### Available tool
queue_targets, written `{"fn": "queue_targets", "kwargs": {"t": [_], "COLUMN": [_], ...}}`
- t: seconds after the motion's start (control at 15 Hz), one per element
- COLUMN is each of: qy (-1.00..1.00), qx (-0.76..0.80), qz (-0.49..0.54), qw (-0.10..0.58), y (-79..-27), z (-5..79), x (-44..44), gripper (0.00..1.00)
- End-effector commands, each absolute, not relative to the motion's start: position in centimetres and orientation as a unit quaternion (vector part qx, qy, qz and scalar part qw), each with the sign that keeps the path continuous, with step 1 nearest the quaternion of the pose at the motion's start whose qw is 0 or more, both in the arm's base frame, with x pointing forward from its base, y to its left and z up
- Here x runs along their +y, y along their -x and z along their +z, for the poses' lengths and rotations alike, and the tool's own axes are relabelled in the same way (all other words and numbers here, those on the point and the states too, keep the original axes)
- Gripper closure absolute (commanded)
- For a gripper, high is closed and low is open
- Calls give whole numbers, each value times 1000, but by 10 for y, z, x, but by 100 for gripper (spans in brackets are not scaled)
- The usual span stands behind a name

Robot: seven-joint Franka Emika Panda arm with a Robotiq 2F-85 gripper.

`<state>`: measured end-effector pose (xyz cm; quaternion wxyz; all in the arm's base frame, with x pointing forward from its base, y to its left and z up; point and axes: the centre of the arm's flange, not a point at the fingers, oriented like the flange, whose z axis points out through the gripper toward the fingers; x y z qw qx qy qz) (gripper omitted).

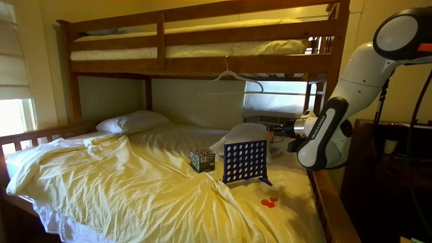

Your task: Pick up the orange chip into the connect four game

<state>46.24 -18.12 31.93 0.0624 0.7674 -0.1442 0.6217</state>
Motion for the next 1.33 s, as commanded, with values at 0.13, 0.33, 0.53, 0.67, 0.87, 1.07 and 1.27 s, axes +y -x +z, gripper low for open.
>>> {"fn": "queue_targets", "kwargs": {"t": [0.13, 0.33, 0.53, 0.67, 0.87, 1.07, 1.27], "qy": [-756, -751, -747, -746, -746, -748, -750], "qx": [-154, -164, -177, -183, -187, -189, -190], "qz": [632, 635, 635, 634, 633, 629, 626], "qw": [72, 80, 87, 89, 92, 95, 97], "y": [-465, -465, -466, -466, -471, -475, -476], "z": [316, 313, 312, 312, 311, 309, 307], "x": [-184, -188, -192, -194, -195, -194, -191], "gripper": [91, 91, 91, 91, 91, 91, 91]}}
